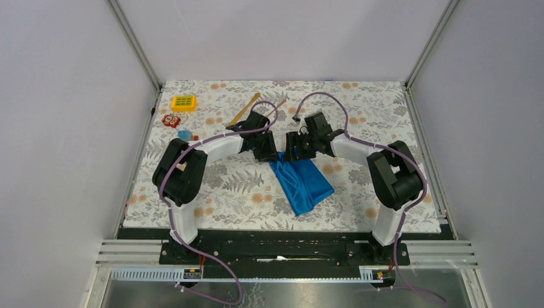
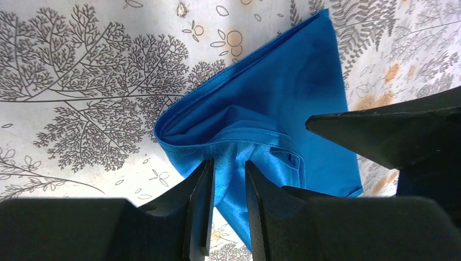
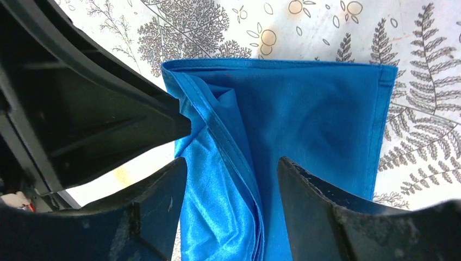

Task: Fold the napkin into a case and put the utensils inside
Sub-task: Smooth out the 2/3-rectangle-folded napkin at the center of the board.

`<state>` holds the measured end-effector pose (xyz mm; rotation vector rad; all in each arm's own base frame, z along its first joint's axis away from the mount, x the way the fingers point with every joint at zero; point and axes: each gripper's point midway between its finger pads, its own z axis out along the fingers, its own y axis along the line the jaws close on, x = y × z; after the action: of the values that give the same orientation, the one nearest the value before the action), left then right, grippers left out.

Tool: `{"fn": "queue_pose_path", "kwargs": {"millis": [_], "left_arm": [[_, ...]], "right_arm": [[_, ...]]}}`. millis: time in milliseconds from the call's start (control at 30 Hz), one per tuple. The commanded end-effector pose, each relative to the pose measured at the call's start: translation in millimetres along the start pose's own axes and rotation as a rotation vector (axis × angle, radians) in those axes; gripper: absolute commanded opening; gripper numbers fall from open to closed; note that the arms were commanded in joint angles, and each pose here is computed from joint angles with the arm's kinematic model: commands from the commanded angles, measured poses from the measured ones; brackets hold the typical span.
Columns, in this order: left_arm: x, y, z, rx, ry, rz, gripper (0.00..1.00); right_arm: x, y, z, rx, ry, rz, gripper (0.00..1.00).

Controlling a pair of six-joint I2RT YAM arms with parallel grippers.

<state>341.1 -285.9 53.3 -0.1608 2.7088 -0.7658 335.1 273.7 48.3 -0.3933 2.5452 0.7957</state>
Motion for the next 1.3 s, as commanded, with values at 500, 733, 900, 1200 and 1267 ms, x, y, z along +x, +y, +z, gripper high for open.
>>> {"fn": "queue_pose_path", "kwargs": {"millis": [500,733,900,1200,1267], "left_arm": [[-8.8,-15.4,14.7,-0.011,-0.027,0.053,0.17],[-6.0,-21.6,10.9,0.014,-0.026,0.055,0.11],[-3.6,-27.3,11.1,0.047,-0.016,0.046,0.12],[-17.4,-38.5,-13.7,0.096,-0.054,0.030,0.33],[-18.1,-41.0,-19.1,0.118,-0.047,0.023,0.33]], "right_arm": [[-39.9,-12.1,19.3,0.058,-0.097,-0.043,0.41],[-48.2,-8.5,31.1,0.030,-0.101,-0.018,0.16],[-50.4,-4.8,38.7,-0.002,-0.091,-0.011,0.11],[-50.0,-5.4,14.8,0.074,-0.053,0.021,0.43],[-48.3,-5.9,1.3,0.107,-0.026,0.035,0.52]]}}
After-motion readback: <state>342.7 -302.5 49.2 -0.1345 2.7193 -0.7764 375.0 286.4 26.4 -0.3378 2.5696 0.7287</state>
